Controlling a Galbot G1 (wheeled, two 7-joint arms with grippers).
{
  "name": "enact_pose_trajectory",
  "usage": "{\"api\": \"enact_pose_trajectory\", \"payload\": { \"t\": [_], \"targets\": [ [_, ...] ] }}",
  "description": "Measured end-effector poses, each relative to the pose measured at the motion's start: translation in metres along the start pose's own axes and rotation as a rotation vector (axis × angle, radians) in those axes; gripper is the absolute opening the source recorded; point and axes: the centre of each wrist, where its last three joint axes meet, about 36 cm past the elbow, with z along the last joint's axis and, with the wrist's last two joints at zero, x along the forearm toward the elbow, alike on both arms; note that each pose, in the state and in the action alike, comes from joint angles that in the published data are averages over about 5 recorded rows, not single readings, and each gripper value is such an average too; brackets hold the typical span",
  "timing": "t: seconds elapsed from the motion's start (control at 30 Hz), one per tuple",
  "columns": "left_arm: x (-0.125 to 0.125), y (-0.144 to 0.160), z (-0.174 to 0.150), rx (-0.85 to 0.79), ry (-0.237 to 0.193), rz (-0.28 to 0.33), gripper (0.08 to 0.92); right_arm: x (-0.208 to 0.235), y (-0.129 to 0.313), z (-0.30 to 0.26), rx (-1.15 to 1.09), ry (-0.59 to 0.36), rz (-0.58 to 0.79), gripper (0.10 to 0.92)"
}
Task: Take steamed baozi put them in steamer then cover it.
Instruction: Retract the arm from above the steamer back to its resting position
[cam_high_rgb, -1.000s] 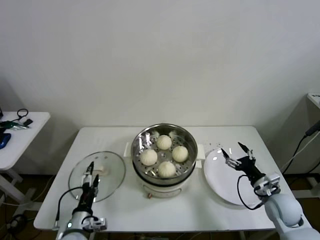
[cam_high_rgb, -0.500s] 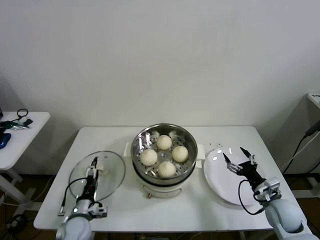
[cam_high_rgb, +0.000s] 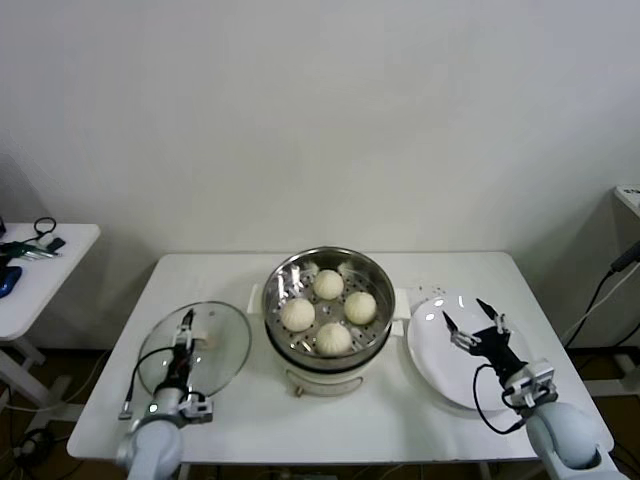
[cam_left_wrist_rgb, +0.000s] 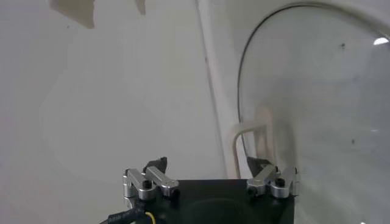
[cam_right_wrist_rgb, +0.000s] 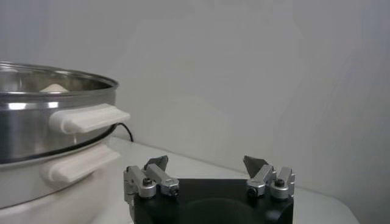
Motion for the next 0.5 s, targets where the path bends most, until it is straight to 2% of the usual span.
{"api": "enact_pose_trajectory", "payload": {
  "t": [0.23,0.33,0.5],
  "targets": [
    [-0.012,-0.001,0.001,0.012,0.004,-0.014,0.817,0.001,0.000,0.004,0.008,0.004,-0.003,0.823],
    [-0.016,-0.002,0.001,0.022,0.001,-0.014,0.764,0.002,0.001,0.005,0.010,0.005,-0.005,0.823],
    [-0.017,-0.005,0.001,0.040,-0.005,-0.009,0.619,0.002,0.001,0.008,0.015,0.005,-0.009,0.823]
  ]
}}
